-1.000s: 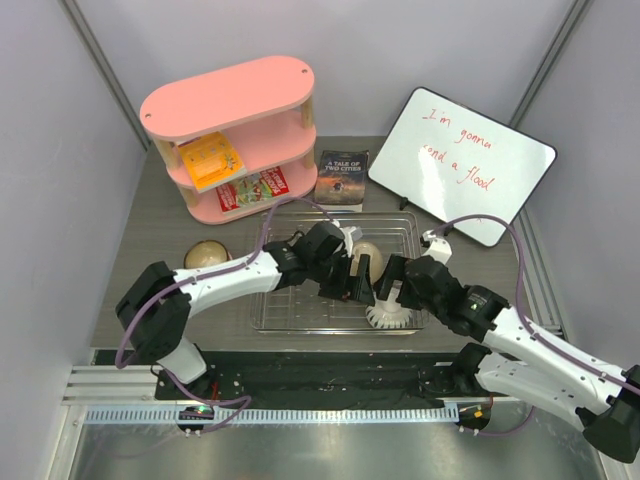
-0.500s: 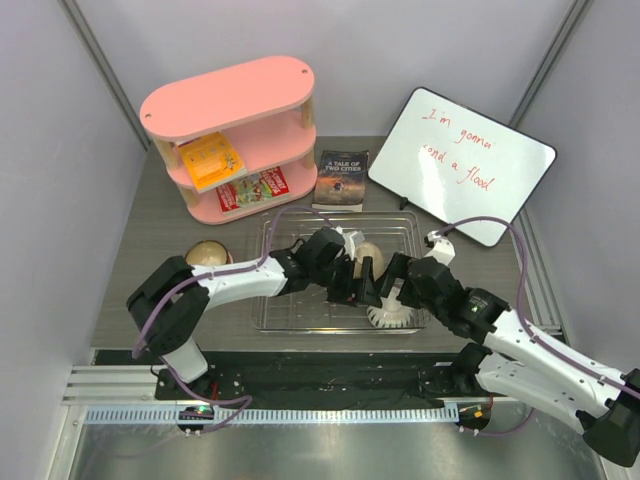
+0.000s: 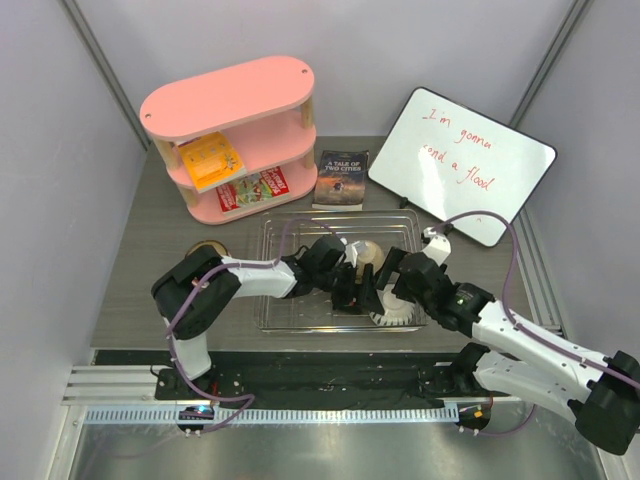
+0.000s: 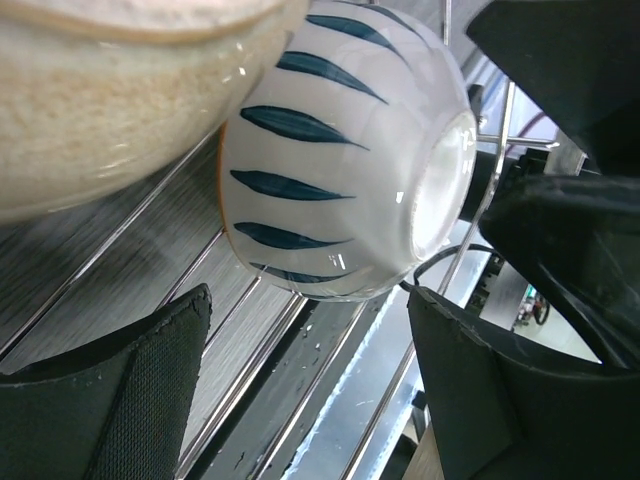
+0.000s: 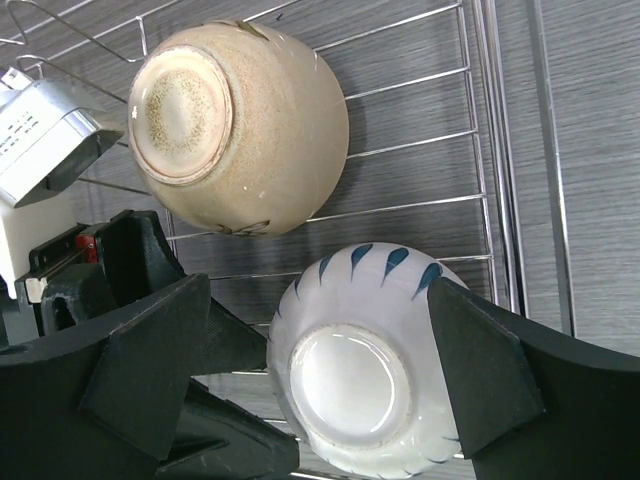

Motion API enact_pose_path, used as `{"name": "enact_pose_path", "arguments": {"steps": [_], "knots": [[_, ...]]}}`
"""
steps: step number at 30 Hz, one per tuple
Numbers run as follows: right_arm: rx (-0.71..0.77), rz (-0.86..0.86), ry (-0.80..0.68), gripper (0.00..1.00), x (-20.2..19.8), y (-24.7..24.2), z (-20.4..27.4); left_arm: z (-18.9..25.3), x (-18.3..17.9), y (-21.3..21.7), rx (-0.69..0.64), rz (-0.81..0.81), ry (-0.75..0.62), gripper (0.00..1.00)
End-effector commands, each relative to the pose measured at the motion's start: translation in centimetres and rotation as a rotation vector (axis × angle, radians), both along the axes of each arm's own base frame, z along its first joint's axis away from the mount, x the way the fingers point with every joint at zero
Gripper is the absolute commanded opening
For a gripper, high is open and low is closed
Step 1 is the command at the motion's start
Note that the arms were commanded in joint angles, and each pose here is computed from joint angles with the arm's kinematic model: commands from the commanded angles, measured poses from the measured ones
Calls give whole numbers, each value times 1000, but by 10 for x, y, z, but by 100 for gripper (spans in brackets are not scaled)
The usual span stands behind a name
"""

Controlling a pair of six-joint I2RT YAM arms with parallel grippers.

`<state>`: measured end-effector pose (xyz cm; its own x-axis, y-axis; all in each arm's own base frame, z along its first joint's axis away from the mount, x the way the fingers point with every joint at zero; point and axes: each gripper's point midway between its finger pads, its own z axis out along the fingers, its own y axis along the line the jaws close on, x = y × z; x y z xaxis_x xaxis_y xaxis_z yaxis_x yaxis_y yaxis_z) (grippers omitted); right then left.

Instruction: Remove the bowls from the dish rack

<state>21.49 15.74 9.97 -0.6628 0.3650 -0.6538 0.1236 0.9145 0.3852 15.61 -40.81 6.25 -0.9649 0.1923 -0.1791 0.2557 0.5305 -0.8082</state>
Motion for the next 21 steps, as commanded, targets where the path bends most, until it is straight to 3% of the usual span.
{"name": "enact_pose_path", "arguments": {"steps": [1,7,21], "knots": [[-18,106,174,99,-37,5,-47,7,15,-12,-83,29,-82,82],[16,102,182,98,-43,5,-52,35,25,-10,-103,71,-148,82],[94,90,186,98,-46,13,-55,21,30,-25,-138,112,-117,82]]}}
